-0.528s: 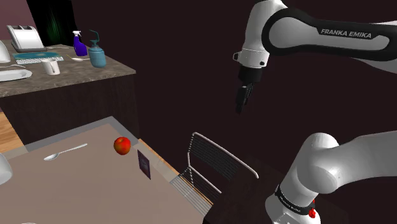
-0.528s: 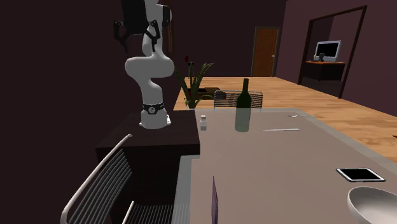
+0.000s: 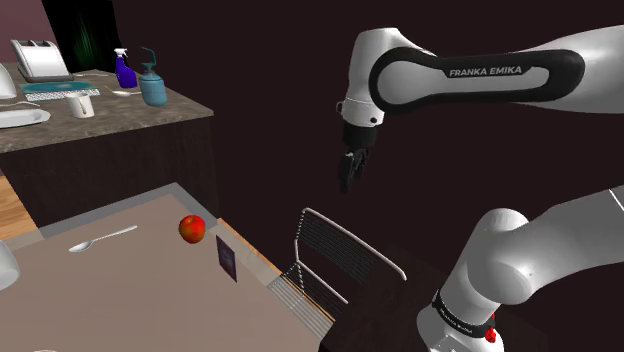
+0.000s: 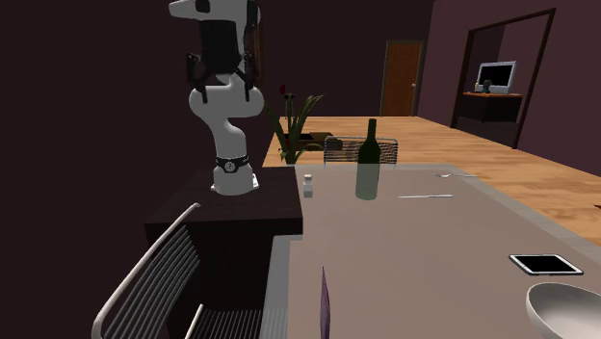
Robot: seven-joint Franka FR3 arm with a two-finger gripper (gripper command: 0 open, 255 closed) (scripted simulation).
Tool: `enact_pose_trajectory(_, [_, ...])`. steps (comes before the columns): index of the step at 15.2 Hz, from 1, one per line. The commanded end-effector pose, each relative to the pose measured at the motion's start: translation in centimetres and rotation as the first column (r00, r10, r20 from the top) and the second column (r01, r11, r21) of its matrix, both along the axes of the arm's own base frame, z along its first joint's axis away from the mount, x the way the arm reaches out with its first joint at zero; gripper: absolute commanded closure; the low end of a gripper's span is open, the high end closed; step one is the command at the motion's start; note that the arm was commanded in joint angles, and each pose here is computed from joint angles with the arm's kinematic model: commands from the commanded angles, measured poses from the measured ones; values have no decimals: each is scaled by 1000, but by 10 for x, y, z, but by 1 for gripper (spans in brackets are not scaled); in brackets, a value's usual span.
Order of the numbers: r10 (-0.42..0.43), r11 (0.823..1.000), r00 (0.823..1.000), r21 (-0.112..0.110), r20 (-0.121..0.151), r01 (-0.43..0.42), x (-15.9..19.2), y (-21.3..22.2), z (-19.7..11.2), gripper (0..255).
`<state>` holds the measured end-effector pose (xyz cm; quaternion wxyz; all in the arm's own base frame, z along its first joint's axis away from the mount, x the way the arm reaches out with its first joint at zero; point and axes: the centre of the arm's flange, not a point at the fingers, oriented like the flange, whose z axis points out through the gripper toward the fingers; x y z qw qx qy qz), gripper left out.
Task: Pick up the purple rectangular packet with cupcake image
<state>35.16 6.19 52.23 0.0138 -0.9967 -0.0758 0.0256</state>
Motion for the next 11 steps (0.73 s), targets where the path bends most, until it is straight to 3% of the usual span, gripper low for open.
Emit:
enact_pose_trajectory(1, [-6,1000,1000,-3,-2,6,15,15,-15,0])
enact_pose_trajectory(11, [-35,999,999,-20,-17,35,99,81,-98,0])
